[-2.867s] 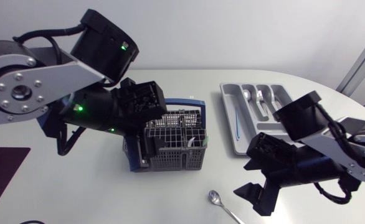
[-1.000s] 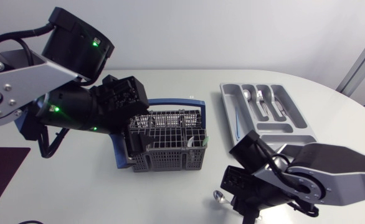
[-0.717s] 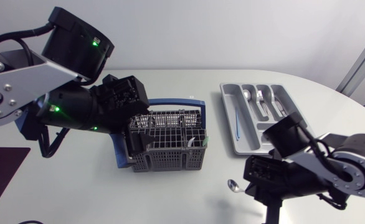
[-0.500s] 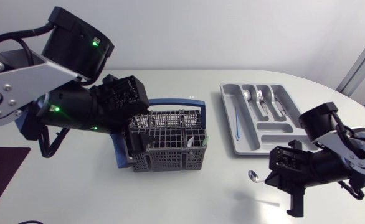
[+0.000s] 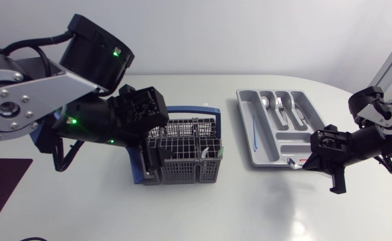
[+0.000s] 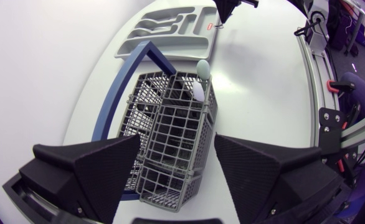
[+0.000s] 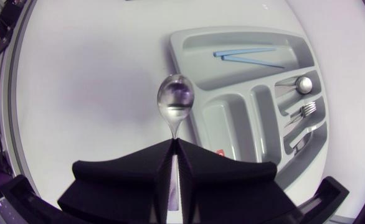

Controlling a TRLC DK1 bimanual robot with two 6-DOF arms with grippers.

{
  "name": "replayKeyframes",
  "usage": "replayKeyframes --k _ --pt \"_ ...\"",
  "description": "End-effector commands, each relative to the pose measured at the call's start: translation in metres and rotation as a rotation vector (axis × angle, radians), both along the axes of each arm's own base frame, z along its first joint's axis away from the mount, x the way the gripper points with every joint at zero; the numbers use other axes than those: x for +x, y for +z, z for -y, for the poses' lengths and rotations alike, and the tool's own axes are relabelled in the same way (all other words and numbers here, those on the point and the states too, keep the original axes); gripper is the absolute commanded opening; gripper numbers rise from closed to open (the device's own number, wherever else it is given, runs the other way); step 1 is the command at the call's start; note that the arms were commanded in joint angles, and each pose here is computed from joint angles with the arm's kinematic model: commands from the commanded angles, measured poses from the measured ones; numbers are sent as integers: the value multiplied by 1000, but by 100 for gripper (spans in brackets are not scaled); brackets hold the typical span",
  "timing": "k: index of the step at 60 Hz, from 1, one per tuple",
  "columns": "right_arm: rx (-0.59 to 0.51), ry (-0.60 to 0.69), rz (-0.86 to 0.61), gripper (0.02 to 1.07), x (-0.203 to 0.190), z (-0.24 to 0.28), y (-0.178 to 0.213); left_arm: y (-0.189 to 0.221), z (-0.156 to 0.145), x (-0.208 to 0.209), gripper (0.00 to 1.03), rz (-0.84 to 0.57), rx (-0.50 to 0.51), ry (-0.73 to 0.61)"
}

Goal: Unload the cutlery basket into the drawer organizer.

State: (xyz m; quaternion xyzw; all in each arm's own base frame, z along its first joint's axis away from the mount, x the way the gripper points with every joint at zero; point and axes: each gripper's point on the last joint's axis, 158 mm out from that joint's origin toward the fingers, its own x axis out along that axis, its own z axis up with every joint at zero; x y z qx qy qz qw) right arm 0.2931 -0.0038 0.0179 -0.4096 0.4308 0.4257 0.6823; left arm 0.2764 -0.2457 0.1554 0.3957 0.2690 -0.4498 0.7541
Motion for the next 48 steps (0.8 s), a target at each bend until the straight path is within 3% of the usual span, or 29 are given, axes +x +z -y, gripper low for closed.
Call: replayKeyframes --k 1,12,22,43,46,48 --pt "-18 55 29 12 18 10 3 -12 6 -2 82 -37 8 -7" --pt "-42 92 59 12 47 28 8 -17 13 1 82 -59 11 1" --pt "-68 131 52 12 70 39 -13 -22 19 1 82 -85 14 6" --pt "-124 181 37 13 74 49 -49 -22 37 0 82 -129 -20 36" --pt "-133 173 44 18 77 51 -51 -25 39 0 82 -138 -20 40" --pt "-136 166 52 33 79 52 -51 -26 41 0 82 -144 -20 43"
